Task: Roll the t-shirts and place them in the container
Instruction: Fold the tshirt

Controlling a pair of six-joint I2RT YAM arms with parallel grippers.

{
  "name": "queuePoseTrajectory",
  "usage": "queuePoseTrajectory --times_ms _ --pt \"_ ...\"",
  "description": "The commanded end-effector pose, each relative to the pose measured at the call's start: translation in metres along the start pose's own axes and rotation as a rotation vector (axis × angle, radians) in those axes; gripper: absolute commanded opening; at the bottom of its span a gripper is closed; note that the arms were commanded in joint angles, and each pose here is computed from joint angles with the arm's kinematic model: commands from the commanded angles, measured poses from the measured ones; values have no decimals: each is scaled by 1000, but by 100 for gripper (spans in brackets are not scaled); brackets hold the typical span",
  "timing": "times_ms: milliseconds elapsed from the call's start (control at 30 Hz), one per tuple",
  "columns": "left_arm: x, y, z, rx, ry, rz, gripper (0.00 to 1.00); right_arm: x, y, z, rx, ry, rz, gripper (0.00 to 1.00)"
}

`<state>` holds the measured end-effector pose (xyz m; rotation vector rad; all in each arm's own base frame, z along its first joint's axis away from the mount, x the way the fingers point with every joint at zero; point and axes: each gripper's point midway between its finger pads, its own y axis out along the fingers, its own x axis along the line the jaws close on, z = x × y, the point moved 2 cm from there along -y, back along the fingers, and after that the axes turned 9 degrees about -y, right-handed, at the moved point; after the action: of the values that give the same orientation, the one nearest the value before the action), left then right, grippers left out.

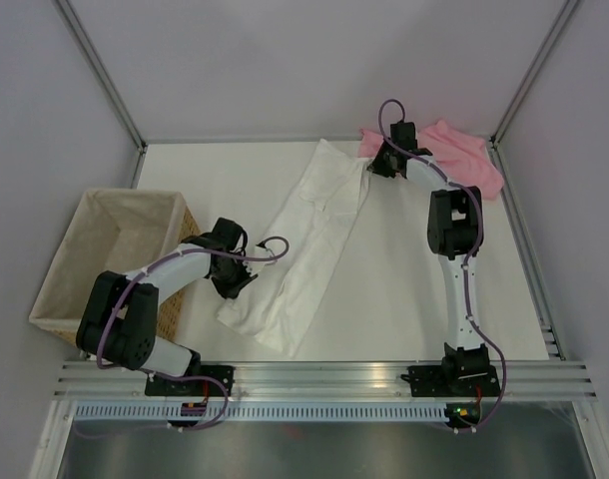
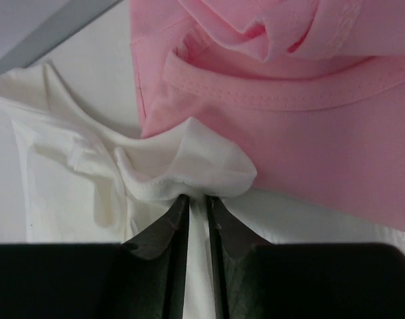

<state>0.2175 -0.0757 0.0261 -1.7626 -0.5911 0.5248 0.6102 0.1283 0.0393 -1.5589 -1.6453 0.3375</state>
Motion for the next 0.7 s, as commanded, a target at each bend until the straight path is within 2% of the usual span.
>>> queuePoseTrajectory --times_ms 0,267,400,500,667 --pt "-37 28 32 98 37 119 25 4 24 14 20 72 -22 22" --pt "-75 26 22 77 105 181 25 33 31 -37 -137 129 -109 20" --pt "-94 22 9 46 139 219 25 50 32 -55 -207 117 -155 27" --pt "-107 21 0 45 177 232 25 56 32 -55 -211 118 -171 33" --pt "-120 18 -5 44 248 210 25 58 6 -77 -251 10 -138 37"
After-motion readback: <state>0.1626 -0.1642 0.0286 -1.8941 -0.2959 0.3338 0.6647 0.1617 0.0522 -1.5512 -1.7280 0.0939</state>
